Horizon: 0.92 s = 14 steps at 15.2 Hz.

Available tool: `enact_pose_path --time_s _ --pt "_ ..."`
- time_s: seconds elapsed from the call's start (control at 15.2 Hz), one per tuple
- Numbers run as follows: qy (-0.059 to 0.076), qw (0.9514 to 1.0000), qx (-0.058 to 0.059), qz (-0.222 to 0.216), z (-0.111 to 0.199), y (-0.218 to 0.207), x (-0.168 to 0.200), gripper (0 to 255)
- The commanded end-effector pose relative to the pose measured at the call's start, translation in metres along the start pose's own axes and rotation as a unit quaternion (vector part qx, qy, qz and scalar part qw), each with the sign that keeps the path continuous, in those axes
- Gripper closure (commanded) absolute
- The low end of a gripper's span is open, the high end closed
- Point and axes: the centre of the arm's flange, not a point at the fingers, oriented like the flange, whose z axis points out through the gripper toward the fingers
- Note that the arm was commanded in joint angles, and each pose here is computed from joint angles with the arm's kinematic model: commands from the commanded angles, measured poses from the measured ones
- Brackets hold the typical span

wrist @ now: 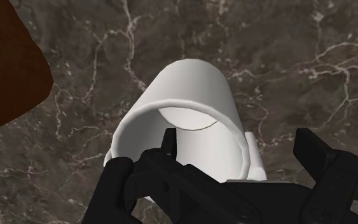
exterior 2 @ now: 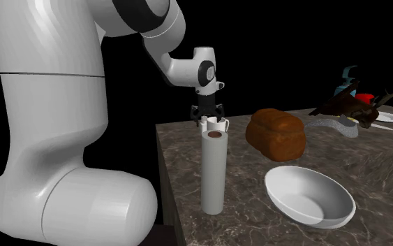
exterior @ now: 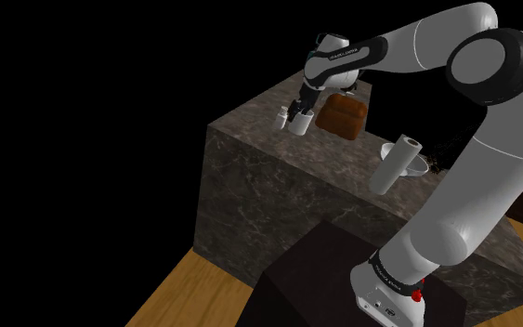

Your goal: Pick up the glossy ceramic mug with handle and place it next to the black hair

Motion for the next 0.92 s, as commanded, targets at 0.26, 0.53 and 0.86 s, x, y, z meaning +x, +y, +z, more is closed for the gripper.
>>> enact_pose_path --time_s 0.26,0.53,0.86 --pt "0.0 1.0 0.0 0.0 0.0008 0.0001 0.0001 0" --pt "0.0 1.0 0.0 0.0 0.0008 0.0001 0.0001 255" --pt "0.0 1.0 0.0 0.0 0.0008 0.0002 0.0001 255"
